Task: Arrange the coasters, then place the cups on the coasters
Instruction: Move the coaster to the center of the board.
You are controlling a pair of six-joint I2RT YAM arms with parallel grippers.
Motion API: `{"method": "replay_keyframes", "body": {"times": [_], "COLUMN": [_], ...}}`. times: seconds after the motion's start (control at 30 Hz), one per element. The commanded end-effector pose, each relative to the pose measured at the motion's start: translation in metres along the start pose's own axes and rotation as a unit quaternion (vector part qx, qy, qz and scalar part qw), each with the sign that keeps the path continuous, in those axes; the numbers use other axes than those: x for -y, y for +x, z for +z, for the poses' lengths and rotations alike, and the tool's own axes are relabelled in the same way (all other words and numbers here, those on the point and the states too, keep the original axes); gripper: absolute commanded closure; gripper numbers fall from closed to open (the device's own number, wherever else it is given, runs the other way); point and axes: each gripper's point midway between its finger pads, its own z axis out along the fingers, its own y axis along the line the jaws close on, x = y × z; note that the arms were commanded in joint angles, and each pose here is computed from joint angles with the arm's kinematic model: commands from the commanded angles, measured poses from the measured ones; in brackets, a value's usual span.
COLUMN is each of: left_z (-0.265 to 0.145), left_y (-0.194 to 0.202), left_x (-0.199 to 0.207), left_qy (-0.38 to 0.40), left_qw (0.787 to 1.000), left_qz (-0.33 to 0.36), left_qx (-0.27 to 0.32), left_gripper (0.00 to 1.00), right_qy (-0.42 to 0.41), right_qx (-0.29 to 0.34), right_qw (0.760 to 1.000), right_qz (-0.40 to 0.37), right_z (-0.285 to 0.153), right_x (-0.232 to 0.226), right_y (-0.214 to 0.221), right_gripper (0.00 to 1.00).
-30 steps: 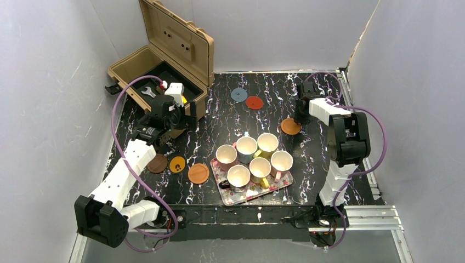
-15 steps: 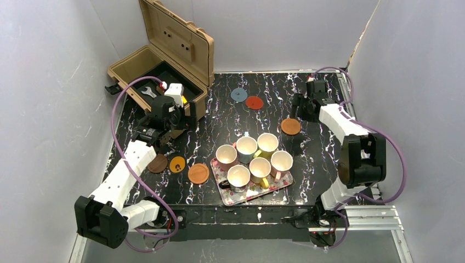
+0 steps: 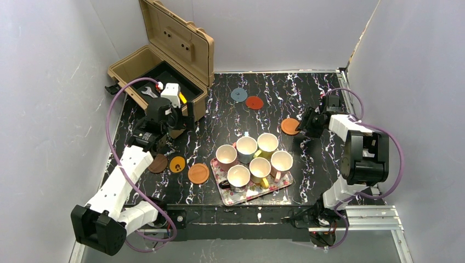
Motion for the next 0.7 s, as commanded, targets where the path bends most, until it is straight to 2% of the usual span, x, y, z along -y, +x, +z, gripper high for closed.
{"method": "replay_keyframes", "body": {"times": [0.0, 0.17, 0.4, 0.67], "left_z": [-0.008, -0.004, -0.001, 0.004], "left_y": [-0.010, -0.008, -0.005, 0.000], "left_x": [-0.008, -0.009, -0.013, -0.011], "left_qy": [-0.015, -0.021, -0.030, -0.027], "left_qw": [1.000, 1.000, 0.999, 1.000], "left_qz": [0.006, 0.010, 0.012, 0.009], "left_qx": [0.025, 0.018, 0.011, 0.005], "left_gripper": [0.04, 0.04, 0.04, 0.04], "right_qy": [-0.003, -0.015, -0.021, -0.023], "right_qx": [0.004, -0.015, -0.033, -0.027], "right_qw": [1.000, 0.999, 0.998, 0.998], "right_qz": [0.018, 0.030, 0.041, 0.049], "right_z": [0.013, 0.027, 0.041, 0.057], "right_x": [0.012, 0.012, 0.008, -0.009], "right_y": [-0.006, 0.002, 0.008, 0.002], "right_gripper": [0.39, 0.44, 0.46, 0.50]}}
